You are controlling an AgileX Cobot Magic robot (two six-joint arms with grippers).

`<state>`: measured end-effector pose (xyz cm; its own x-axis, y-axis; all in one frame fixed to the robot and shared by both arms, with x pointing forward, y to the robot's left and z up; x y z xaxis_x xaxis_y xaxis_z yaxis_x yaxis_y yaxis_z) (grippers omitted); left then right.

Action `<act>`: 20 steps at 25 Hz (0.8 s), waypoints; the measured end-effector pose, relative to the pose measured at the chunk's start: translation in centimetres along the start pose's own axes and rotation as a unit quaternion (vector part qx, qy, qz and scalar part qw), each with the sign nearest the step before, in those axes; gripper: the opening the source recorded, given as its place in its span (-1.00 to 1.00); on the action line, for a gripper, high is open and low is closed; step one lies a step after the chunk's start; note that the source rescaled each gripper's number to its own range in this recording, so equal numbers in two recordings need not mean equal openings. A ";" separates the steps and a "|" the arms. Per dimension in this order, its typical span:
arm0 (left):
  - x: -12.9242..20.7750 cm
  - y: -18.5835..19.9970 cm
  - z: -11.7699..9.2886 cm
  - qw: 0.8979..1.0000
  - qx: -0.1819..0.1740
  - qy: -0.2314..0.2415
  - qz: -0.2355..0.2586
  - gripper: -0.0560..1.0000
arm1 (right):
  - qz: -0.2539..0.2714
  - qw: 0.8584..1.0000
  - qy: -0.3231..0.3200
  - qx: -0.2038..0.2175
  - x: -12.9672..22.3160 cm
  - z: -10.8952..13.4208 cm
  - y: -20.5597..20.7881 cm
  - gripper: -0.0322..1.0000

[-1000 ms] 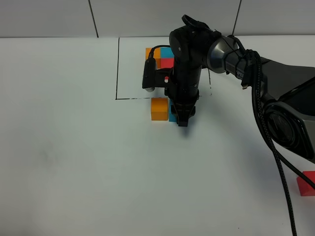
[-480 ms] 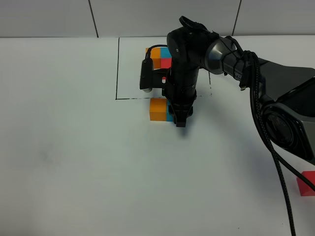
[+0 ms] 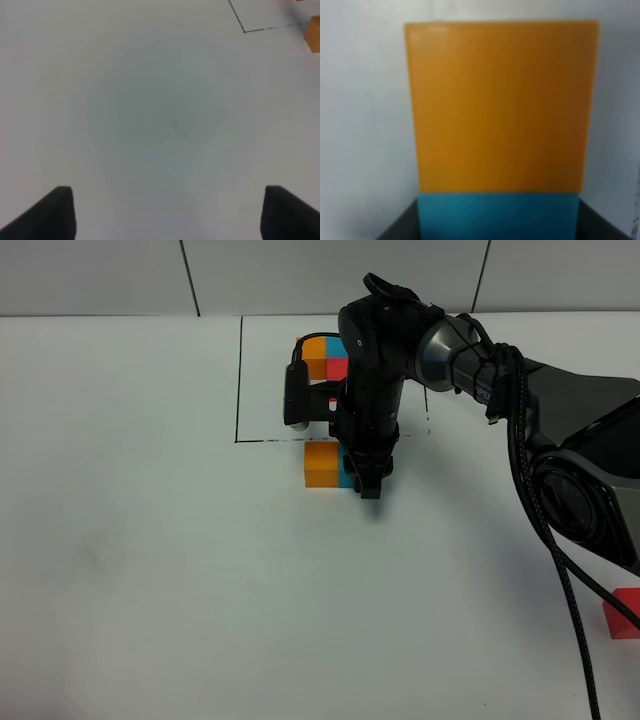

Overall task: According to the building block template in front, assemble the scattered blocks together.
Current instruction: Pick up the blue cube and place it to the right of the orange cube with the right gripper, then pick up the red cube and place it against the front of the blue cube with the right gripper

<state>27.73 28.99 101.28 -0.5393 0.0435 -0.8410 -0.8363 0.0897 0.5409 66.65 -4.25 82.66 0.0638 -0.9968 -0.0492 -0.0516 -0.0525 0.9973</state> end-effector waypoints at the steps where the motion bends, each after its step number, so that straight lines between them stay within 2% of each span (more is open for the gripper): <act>1: 0.0 0.0 0.0 1.000 0.000 0.000 0.000 0.58 | 0.000 1.000 0.000 0.000 0.0 0.0 0.0 -0.94; 9: 0.0 0.0 0.0 1.000 0.000 0.000 0.000 0.58 | 0.000 1.000 0.003 0.000 0.0 0.0 0.0 -0.94; 11: 0.0 0.0 0.0 1.000 0.000 0.000 0.000 0.58 | 0.000 1.000 0.002 0.000 0.0 0.0 0.0 -0.86; 12: 0.0 0.0 0.0 1.000 0.000 0.000 0.000 0.58 | 0.000 1.000 0.002 -0.003 0.0 0.1 0.0 -0.69; 17: 0.0 0.0 0.0 1.000 0.000 0.000 0.000 0.58 | 0.007 1.000 -0.007 0.006 -0.2 0.1 0.4 0.58; 19: 0.0 0.0 0.0 1.000 0.000 0.000 0.000 0.58 | 0.025 0.999 -0.028 0.007 0.5 0.1 0.8 0.85; 20: 0.0 0.0 0.0 1.000 0.000 0.000 0.000 0.58 | 0.030 0.998 -0.050 0.003 0.9 0.2 1.1 0.91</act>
<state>27.73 28.98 101.28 -0.5392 0.0432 -0.8410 -0.8362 0.0906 0.5408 66.44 -5.23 83.68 -0.0387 -0.9992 0.0048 -0.0577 0.0071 0.9983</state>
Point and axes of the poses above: a point on each arm's last joint axis where the gripper is mounted, y pointing back along that axis away from the gripper, z along the wrist's bending axis when the last joint is at zero, x = y × z, the point moved 6 cm from there along -y, pointing out along that axis toward the gripper, and after that the axes turned 4 degrees about y, right-handed, at the moved point
